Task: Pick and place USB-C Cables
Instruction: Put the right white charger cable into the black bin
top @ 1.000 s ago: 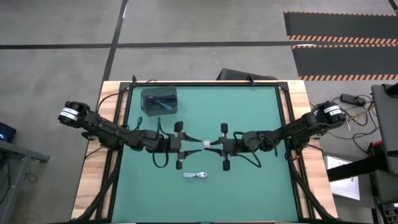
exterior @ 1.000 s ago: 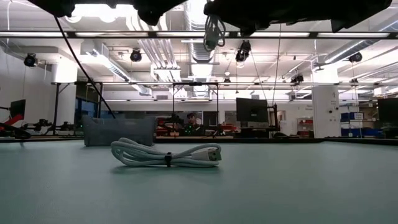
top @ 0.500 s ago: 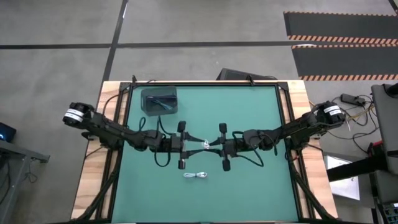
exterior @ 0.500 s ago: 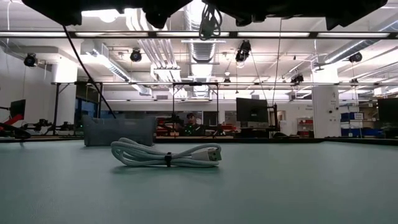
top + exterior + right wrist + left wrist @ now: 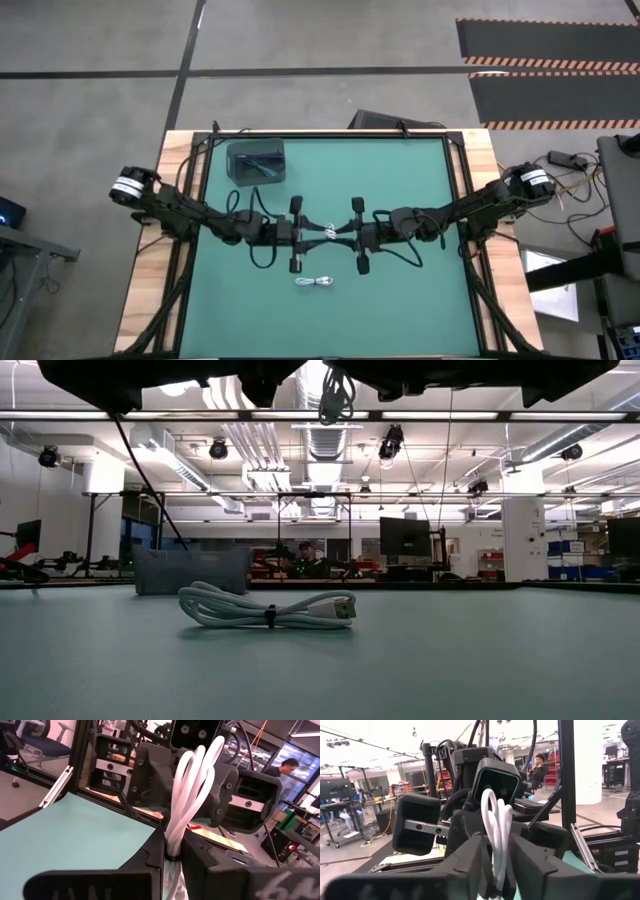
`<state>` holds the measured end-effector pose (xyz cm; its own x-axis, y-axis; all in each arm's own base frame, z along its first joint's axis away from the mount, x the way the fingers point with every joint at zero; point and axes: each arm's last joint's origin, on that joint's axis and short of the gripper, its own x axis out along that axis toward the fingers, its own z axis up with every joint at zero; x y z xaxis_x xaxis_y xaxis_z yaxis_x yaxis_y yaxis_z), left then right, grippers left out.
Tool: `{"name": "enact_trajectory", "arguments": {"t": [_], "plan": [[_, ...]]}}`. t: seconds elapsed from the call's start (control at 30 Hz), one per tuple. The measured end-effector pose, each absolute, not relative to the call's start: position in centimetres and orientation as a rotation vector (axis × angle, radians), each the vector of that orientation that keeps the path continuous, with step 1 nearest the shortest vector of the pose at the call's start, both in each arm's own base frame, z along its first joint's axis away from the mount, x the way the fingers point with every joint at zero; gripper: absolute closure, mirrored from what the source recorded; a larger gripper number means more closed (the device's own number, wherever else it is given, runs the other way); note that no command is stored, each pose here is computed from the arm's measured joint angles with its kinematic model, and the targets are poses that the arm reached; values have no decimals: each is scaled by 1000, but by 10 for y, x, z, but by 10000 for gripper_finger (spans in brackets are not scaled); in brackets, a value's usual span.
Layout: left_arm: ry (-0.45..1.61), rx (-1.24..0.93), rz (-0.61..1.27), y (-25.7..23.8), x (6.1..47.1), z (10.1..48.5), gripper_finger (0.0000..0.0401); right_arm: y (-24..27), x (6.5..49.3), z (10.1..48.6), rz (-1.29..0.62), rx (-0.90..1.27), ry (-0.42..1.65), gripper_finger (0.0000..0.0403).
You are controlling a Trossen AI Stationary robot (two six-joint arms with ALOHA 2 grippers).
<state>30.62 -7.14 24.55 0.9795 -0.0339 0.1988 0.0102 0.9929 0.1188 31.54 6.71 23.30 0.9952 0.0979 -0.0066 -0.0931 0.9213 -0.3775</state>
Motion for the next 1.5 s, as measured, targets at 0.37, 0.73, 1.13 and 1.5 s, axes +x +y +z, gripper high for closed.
{"name": "enact_trajectory", "arguments": {"t": [0.37,0.73,1.13,1.5], "plan": [[-202,118,-19,-70,307,246,386,67,315,233,90,-387,-10,362],[-201,118,-11,-69,307,246,390,65,316,233,84,-334,-7,268],[3,164,125,-57,284,262,392,60,296,260,58,-258,12,237],[173,197,288,-21,241,288,392,54,268,281,59,-224,82,236]]}}
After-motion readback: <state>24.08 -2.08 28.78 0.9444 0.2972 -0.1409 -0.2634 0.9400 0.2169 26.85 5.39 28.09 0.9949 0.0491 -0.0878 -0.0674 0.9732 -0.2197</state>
